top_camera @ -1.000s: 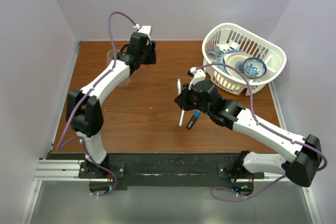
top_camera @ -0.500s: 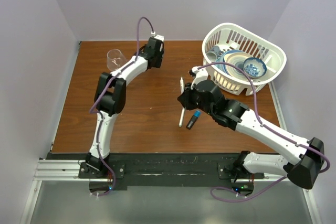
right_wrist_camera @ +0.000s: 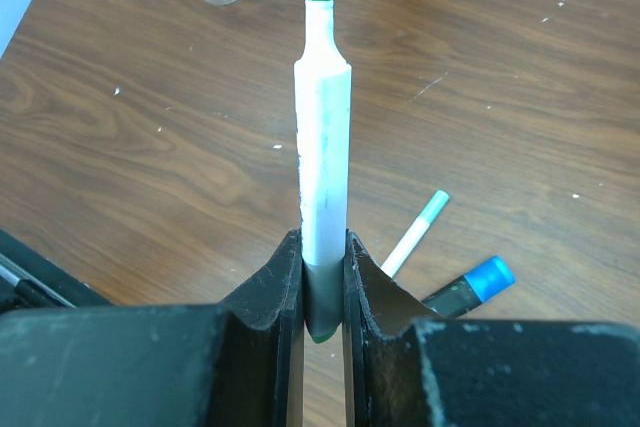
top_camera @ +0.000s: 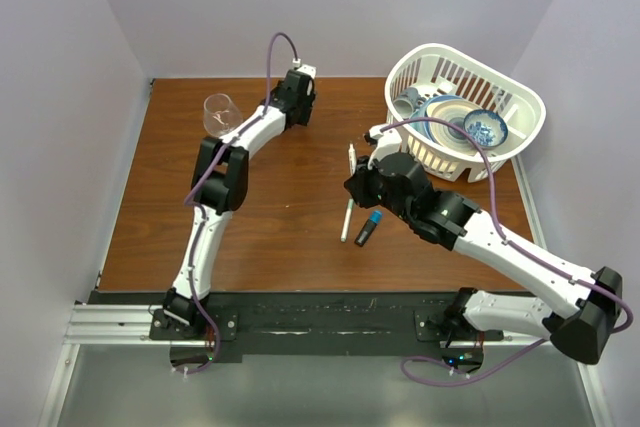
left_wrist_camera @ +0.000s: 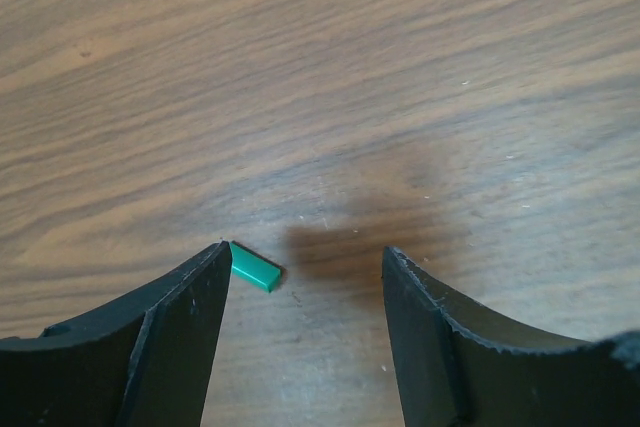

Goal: Insert the pens into the pen caps

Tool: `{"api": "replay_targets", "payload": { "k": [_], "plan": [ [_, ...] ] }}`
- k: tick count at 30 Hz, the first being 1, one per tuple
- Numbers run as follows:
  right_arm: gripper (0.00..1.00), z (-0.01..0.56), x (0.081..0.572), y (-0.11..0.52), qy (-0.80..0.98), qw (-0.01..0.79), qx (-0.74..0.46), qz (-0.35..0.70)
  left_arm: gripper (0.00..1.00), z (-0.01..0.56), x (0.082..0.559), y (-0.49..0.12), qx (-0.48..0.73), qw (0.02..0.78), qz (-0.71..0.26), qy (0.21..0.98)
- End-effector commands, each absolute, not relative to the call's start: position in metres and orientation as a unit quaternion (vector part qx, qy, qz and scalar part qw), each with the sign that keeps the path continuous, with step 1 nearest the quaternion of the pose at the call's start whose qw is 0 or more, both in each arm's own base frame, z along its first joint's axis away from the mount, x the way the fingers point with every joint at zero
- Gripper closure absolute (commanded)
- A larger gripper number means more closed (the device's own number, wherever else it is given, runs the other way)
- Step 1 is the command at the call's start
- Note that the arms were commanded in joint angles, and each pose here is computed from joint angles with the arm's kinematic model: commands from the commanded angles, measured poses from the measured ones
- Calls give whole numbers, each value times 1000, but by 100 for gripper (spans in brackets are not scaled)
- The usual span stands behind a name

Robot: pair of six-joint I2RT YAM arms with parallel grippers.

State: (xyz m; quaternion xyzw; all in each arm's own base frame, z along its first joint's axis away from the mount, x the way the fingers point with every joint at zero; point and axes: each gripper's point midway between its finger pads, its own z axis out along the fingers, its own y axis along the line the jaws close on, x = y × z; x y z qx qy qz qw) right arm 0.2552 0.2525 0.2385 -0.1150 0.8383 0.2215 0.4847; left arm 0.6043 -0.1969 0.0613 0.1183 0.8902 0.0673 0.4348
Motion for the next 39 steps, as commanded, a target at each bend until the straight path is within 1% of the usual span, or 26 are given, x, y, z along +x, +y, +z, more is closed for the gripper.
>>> {"api": "replay_targets", "payload": {
  "k": [1,13,25,30,39],
  "plan": [
    [100,266,260,243,817,523,-106,216,34,70,623,-183,103,456,77,881],
    [100,270,260,233,815,534,-107,199,35,54,622,-166,98,436,76,891],
    [100,270,258,230,814,536,-102,201,35,33,610,-169,116,410,57,903],
    [100,269,257,228,815,536,-99,198,38,28,607,-164,106,403,57,907],
    [100,270,258,227,813,539,-92,199,43,36,599,-159,95,399,53,911]
  ]
}}
